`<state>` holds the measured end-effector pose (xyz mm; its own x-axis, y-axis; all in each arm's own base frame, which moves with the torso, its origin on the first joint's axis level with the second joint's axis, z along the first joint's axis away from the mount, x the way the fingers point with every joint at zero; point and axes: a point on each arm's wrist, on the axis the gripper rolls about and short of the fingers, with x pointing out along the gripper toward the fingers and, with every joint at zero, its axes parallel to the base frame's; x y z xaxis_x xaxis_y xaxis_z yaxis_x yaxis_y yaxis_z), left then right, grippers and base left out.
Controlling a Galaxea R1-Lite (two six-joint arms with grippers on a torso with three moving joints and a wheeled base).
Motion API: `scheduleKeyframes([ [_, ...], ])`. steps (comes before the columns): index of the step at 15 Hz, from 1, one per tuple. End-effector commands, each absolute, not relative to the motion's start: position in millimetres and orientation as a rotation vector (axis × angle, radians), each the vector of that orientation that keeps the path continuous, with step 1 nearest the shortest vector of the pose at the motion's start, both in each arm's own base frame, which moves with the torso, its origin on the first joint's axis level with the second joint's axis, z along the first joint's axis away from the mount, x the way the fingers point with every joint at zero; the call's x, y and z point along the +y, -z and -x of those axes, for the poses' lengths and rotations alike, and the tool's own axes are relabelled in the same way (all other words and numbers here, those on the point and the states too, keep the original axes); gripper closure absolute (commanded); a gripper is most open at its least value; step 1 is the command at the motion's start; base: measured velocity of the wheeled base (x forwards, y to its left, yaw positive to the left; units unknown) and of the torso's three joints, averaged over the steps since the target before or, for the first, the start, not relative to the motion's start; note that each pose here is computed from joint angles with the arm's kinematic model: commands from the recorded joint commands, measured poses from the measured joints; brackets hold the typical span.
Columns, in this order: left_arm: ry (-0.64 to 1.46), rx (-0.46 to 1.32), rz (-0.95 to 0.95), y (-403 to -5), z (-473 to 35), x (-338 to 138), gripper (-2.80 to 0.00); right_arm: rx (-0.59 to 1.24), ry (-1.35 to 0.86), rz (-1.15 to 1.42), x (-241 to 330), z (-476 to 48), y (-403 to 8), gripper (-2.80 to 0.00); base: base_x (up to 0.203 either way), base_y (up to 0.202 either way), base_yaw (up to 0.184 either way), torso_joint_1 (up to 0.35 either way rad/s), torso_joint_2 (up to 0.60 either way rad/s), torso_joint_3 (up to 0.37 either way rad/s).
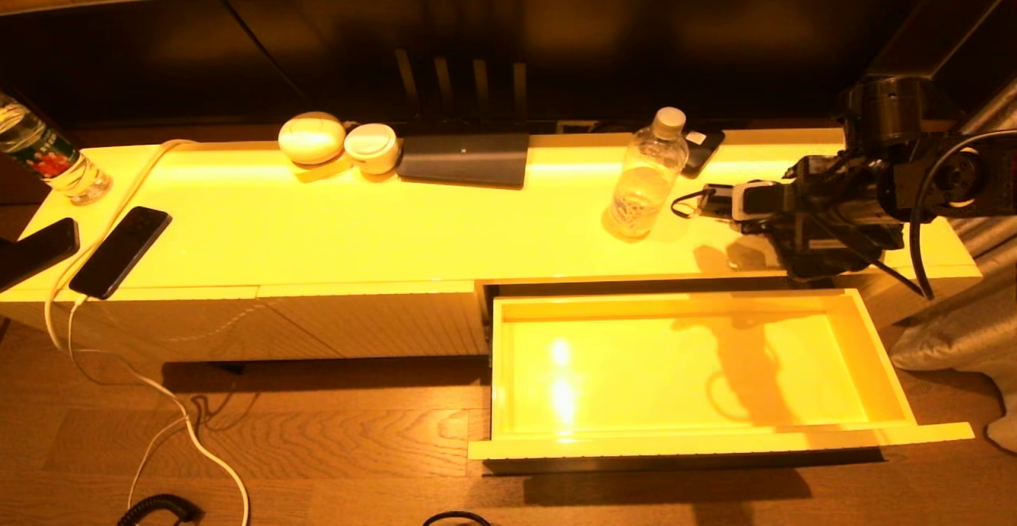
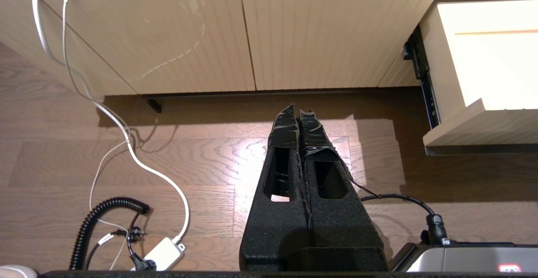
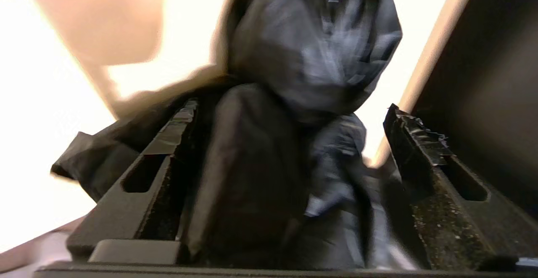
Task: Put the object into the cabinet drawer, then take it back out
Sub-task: Put the umbrella in the drawer
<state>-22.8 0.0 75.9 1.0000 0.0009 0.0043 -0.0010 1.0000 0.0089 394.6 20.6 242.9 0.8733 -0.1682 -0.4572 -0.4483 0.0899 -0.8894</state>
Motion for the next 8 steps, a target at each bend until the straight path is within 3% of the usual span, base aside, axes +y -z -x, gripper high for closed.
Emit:
scheduleKeyframes([
  [1,-0.002,-0.003,-0.009,-76,23,0,0.0,0.552,-0.238,1.443,21,-405,-239,-2.8,0.0,0.0,0.0,0.0,0.0,0.0],
  [8,0.0,-0.002,-0.009,-75,23,0,0.0,0.54,-0.183,1.344,17,-428,-251,-2.8,0.0,0.0,0.0,0.0,0.0,0.0],
])
